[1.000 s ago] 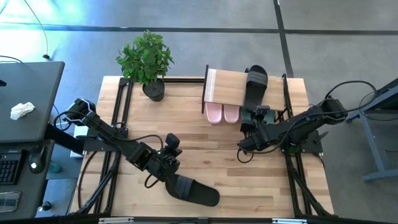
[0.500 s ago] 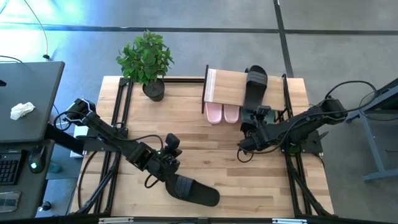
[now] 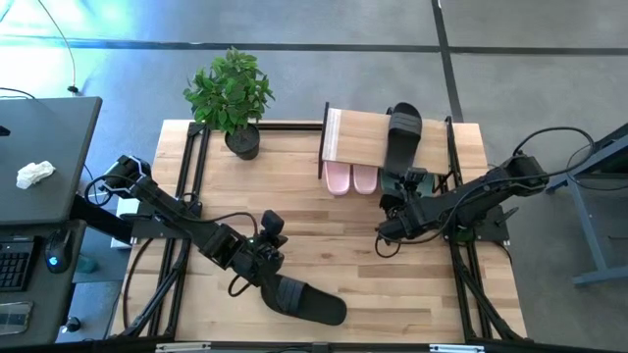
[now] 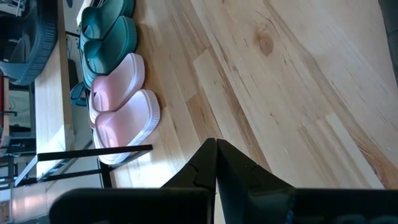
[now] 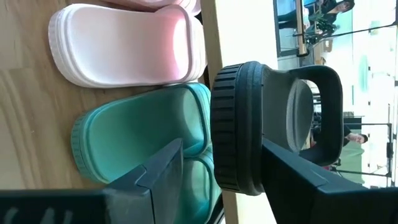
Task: Pick and place slides into the shelf
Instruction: Put the top black slide on the shelf, then put the black slide on the shelf
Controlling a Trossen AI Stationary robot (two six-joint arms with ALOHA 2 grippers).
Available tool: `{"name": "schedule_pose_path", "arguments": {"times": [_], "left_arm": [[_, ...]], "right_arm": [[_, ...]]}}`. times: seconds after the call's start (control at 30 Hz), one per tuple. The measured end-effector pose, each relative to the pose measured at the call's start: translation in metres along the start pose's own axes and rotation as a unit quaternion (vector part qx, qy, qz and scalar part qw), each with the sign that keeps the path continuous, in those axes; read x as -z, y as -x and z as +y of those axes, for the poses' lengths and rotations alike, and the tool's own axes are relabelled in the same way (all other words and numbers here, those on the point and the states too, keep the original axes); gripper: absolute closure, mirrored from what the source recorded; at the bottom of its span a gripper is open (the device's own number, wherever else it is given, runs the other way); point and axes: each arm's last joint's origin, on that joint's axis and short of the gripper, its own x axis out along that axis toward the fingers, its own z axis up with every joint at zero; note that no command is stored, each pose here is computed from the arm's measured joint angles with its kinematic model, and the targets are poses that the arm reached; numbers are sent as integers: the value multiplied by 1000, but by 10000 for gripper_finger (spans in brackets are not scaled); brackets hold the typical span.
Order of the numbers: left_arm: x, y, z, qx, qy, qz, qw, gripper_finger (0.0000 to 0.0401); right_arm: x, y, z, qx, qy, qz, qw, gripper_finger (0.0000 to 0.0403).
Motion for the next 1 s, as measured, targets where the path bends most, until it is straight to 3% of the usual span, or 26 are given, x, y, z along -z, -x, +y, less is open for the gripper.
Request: {"name": "schedule_pose_path", "arguments": {"times": [0.23,0.63,1.0], "left_arm": [[0,0,0,0,0,0,1000,400],[0,0,0,0,1,0,1000,400],[0,0,0,0,2,-1,1000,400]], "right_arm": [[-1,0,-1,14,-28,-10,999,205],[1,3,-2,37,-34,-25,998,137],[-13,16,-16,23,-60,-36,997,132]]}}
